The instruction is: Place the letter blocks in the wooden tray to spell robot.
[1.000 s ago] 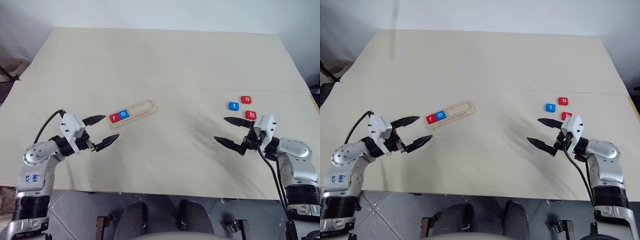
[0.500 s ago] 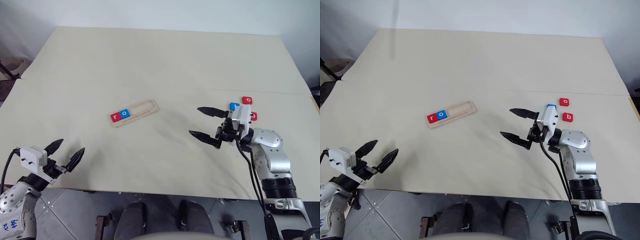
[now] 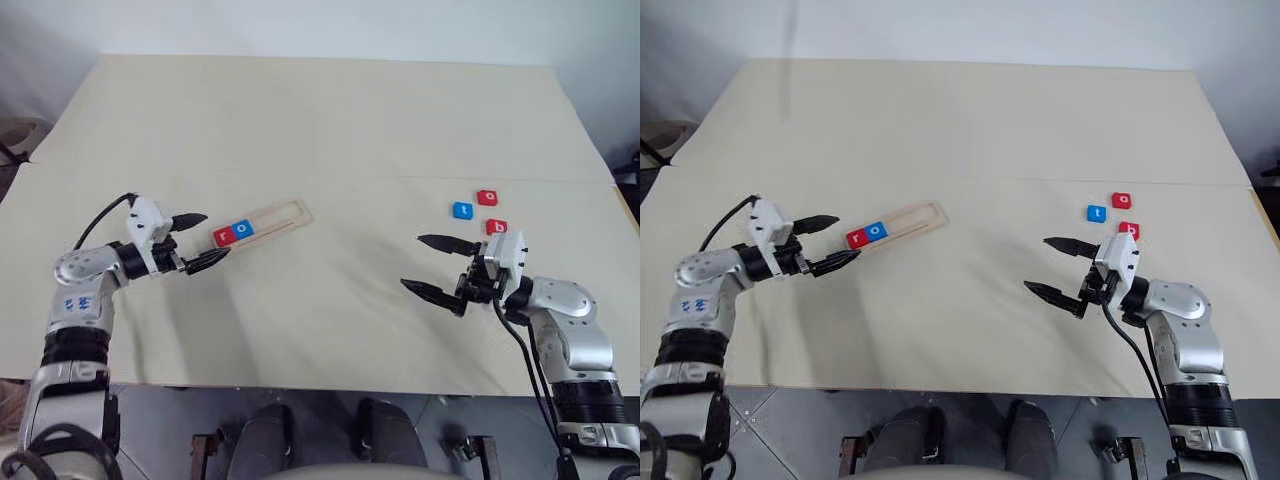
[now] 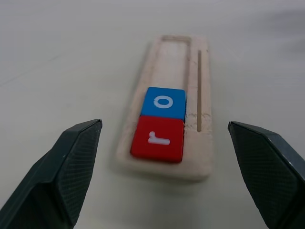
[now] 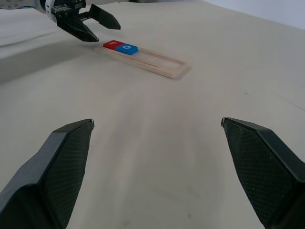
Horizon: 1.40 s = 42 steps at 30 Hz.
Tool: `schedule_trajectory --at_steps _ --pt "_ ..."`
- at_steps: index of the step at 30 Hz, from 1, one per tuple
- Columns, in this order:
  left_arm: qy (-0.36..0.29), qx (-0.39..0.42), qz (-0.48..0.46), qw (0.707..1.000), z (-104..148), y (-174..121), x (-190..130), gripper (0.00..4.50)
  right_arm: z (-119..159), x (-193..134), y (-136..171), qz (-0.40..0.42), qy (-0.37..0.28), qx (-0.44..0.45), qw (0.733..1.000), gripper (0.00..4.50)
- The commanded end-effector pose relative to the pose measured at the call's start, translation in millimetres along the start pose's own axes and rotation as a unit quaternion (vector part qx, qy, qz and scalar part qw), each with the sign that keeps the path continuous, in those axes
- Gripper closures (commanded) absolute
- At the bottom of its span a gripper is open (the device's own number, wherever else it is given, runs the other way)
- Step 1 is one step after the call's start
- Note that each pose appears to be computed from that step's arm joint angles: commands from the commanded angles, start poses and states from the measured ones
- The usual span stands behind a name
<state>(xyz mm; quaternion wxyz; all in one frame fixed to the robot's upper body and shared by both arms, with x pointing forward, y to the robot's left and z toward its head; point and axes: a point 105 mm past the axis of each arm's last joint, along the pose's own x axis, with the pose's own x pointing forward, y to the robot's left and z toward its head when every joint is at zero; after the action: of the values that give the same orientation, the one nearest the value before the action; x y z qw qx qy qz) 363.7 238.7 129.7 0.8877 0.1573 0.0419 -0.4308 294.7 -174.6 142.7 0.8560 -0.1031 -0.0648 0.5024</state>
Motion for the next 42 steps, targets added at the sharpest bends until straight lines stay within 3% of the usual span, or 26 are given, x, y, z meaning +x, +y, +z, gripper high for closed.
schedule_trajectory --at_steps 1,9,14,20,30,35,41,42 --pt "0.031 0.009 -0.024 0.999 -9 1 6 0.01 23 -5 0 -0.02 -0.02 -0.026 0.999 0.0" --pt "0.064 -0.033 -0.056 0.996 -27 -6 14 0.01 29 -11 5 -0.044 -0.012 -0.022 0.999 0.0" --pt "0.066 -0.049 -0.072 0.994 -32 -13 20 1.11 29 -13 4 -0.056 -0.01 -0.022 0.998 0.0" --pt "0.022 0.015 -0.15 0.988 -4 -35 50 1.12 26 -26 3 -0.087 0.008 -0.021 0.996 0.0" --pt "0.021 0.078 -0.288 0.954 42 -83 113 1.12 6 -99 19 -0.203 0.078 -0.006 0.976 0.0" --pt "0.032 0.082 -0.297 0.951 47 -95 135 1.12 -2 -117 30 -0.246 0.09 0.009 0.965 0.0" --pt "0.03 0.061 -0.315 0.947 43 -102 136 1.12 -5 -119 36 -0.258 0.088 0.014 0.962 0.0" --pt "0.025 0.057 -0.308 0.949 45 -100 136 0.77 -6 -120 36 -0.259 0.088 0.015 0.962 0.0"
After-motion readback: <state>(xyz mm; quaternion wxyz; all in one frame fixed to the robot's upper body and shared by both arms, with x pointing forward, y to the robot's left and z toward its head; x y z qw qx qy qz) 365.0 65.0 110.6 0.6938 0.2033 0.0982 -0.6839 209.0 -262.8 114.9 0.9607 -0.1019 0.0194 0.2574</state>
